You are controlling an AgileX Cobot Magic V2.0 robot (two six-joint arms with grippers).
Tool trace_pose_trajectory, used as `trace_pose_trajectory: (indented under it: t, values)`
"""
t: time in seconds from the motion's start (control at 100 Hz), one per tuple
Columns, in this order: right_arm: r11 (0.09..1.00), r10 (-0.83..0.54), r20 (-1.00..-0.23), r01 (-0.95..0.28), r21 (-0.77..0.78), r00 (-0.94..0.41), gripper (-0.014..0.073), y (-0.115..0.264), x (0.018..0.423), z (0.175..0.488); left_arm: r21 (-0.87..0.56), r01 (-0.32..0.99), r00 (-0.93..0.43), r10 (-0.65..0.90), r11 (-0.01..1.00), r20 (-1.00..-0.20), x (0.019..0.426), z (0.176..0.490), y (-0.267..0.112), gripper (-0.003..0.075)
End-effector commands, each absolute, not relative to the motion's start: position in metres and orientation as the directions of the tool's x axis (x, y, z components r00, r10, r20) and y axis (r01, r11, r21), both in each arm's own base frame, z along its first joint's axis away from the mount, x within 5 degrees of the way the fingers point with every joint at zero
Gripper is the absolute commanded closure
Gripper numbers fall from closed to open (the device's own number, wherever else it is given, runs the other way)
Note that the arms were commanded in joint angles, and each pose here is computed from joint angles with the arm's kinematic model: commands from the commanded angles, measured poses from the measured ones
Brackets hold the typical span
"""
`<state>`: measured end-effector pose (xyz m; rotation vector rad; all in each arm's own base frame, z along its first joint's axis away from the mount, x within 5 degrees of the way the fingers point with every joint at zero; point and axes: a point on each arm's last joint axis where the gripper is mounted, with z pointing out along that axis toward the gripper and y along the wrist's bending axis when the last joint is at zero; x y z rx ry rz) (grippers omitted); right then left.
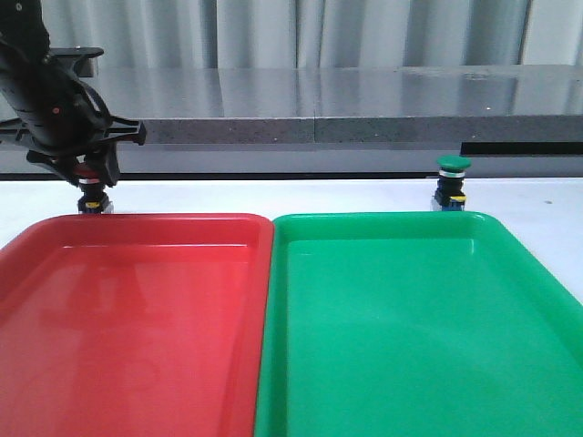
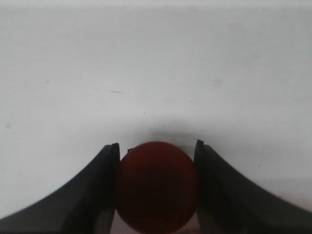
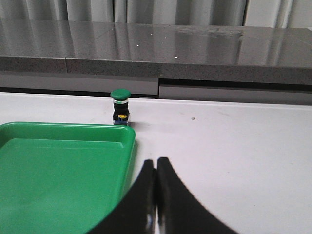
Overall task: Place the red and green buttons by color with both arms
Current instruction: 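Lift the red-capped button and lower it into the red tray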
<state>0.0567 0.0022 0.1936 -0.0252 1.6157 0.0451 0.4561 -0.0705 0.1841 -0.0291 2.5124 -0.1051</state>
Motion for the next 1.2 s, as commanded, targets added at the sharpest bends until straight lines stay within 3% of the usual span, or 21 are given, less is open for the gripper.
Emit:
trace_pose_trajectory:
  t: [0.0,0.57,0.78,1.19]
  values:
    - [0.999,0.011,-0.997,-0.046,0.008,0.075,0.0661,0.002,0.054,0.208,-0.103,0.017,-0.737,-0.057,0.995,-0.673,0.457,0.224,-0.074,0.0585]
    - [0.999,0.011,-0.997,-0.046,0.008,0.075,0.0661,0.002,0.054,0.208,-0.223,0.006,-0.683,-0.158,0.975,-0.713,0.414,0.315,-0.074,0.0585]
    - [0.999,0.011,-0.997,-0.046,0.008,0.075,0.0661,0.002,0.054,0.208,-0.233,0.057,-0.705,-0.126,0.971,-0.698,0.396,0.309,-0.097,0.0585]
    - [0.999,0.011,-0.997,-0.046,0.008,0.075,0.0661,0.002,0.054,0.208,-0.311,0.072,-0.739,-0.159,0.948,-0.655,0.36,0.264,-0.137,0.0585]
